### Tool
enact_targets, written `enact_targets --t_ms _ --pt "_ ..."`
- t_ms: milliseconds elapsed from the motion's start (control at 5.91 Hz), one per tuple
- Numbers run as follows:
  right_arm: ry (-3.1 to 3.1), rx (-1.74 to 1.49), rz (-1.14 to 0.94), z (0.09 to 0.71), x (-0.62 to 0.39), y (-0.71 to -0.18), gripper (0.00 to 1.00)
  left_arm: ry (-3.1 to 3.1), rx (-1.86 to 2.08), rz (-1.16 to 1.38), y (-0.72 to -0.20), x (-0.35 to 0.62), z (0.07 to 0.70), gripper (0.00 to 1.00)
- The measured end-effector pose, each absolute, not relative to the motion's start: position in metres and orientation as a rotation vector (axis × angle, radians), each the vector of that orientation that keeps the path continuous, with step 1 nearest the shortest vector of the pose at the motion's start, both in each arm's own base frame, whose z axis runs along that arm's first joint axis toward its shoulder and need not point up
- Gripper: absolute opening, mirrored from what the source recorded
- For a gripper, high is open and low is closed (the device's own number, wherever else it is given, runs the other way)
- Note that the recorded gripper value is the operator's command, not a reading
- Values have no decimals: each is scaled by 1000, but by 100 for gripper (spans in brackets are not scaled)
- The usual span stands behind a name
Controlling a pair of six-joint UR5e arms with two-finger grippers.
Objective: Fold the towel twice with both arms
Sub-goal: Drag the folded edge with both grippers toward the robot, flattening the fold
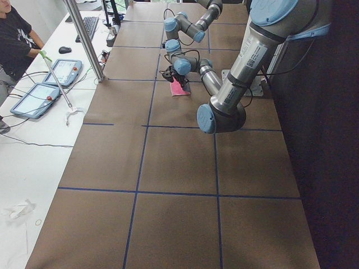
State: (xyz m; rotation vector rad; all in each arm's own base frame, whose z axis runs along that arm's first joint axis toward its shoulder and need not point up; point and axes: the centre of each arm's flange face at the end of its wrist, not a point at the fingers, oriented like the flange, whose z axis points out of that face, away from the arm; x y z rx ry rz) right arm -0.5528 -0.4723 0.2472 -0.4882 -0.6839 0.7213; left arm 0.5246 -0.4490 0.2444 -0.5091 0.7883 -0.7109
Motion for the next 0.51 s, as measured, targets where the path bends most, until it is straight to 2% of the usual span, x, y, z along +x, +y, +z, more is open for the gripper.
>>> enact_targets --t_ms 508 --pt "-657 -503 733 262 -554 -480 1 794 -509 -733 -463 529 257 0"
